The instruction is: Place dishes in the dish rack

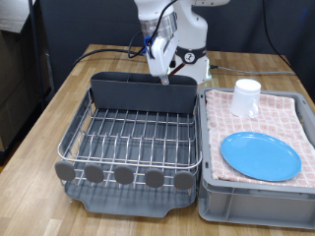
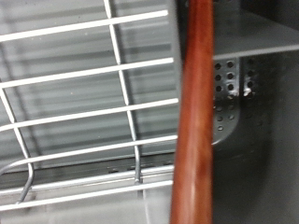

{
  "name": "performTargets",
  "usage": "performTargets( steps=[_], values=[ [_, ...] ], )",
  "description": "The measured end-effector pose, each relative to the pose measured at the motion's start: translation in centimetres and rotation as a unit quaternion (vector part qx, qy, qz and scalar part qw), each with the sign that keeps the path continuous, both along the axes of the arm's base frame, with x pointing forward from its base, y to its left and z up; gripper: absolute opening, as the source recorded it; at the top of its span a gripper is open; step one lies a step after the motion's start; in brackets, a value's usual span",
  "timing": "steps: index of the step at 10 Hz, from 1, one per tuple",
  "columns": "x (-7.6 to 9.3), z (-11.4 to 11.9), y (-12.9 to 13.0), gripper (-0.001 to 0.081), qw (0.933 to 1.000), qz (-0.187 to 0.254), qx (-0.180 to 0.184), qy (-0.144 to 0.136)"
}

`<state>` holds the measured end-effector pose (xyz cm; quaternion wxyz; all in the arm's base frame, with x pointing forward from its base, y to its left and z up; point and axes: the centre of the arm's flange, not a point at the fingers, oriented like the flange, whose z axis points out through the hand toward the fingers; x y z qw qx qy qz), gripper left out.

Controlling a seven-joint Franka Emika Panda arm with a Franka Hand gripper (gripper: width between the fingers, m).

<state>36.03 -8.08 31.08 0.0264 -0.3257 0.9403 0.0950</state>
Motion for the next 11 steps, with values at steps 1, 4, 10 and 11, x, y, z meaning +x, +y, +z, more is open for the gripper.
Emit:
performTargets(
  steps=[1,4,10,11],
  values=[
    [0.1,0.9,0.6,0.0803,0.9999,0.001,-0.017,0.001],
    [0.0,3.9,2.6,0.0803,0.9986,0.009,-0.052,-0.007],
    [0.1,8.3,5.2,0.0803,0.9949,0.029,-0.097,-0.010],
    [0.2,8.3,5.1,0.0803,0.9939,0.044,-0.100,-0.016]
  ],
)
